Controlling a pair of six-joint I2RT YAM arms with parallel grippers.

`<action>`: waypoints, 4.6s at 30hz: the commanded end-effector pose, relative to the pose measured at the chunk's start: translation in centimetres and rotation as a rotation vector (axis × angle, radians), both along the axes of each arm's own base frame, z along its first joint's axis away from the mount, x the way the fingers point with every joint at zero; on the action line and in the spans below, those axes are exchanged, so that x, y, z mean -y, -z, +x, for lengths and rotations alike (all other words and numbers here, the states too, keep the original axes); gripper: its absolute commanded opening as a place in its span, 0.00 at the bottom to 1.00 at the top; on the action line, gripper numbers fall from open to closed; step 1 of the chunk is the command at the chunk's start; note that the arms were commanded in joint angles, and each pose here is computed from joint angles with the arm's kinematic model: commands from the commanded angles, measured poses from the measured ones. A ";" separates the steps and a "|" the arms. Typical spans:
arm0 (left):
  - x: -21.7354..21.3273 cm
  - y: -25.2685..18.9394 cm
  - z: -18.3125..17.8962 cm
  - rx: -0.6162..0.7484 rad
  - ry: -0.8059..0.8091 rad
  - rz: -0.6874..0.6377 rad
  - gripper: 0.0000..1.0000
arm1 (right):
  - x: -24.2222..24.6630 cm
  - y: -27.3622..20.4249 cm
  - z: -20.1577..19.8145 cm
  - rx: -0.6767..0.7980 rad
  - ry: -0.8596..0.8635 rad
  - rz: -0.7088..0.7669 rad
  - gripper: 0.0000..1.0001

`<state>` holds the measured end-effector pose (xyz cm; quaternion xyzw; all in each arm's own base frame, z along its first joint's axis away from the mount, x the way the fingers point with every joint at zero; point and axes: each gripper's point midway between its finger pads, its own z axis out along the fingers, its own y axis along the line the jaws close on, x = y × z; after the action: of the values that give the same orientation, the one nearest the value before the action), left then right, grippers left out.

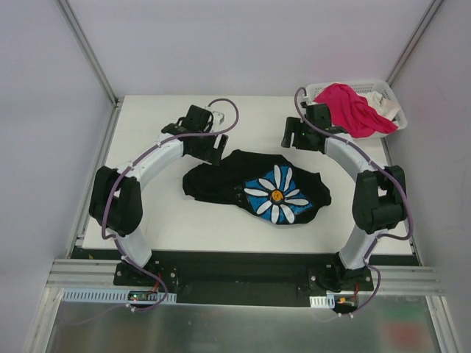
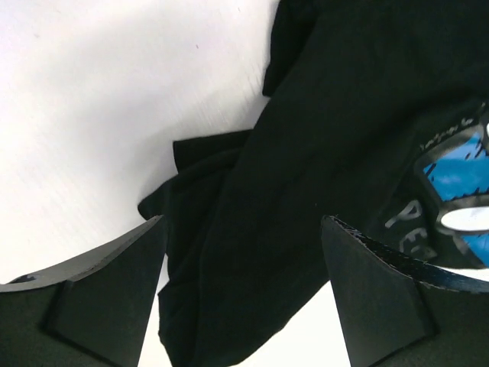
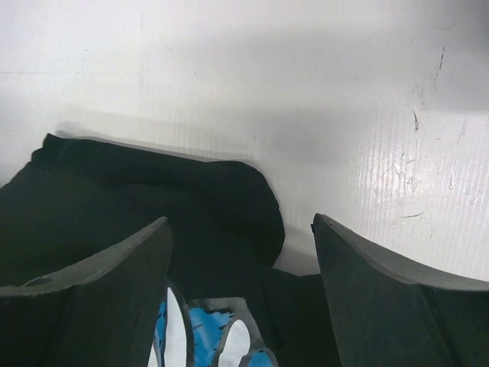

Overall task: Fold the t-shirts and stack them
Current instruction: Flatten out the tshirt

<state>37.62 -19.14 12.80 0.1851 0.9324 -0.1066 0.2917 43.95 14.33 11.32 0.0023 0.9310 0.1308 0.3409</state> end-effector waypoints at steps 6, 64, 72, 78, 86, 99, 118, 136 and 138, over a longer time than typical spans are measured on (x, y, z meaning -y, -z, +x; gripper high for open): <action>-0.5 2.6 -1.6 -0.107 0.045 0.045 0.81 | -0.8 -6.1 0.2 0.152 -0.025 0.087 0.77; 2.0 6.4 -0.3 -0.195 0.041 0.074 0.02 | -0.2 -6.5 -1.1 0.163 -0.039 0.092 0.76; -0.8 1.9 0.6 -0.027 -0.136 0.115 0.00 | 0.1 -5.5 -1.5 0.143 -0.032 0.078 0.76; -3.3 -4.1 0.2 0.129 -0.295 0.079 0.00 | 0.2 -5.3 -2.0 0.135 -0.029 0.083 0.76; -7.2 -9.8 -3.3 0.320 -0.475 0.054 0.00 | -0.3 -5.0 -2.2 0.121 -0.032 0.109 0.76; -11.1 -17.4 -7.8 0.515 -0.614 0.011 0.00 | -2.0 -2.9 -3.1 0.058 -0.073 0.126 0.76; -10.3 -16.0 -8.8 0.496 -0.594 0.020 0.57 | -7.5 -0.3 -5.5 -0.044 -0.215 0.085 0.77; -9.0 -14.5 -6.8 0.463 -0.587 0.066 0.79 | -13.8 1.0 -10.0 -0.093 -0.368 0.026 0.77; -9.0 -14.9 -6.8 0.474 -0.584 0.060 0.79 | -13.5 1.7 -10.1 -0.102 -0.355 0.021 0.77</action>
<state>30.45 -9.98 25.50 -0.0481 0.8719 0.0667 0.4828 33.36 28.28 9.69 -0.1652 0.9290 0.2075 0.2580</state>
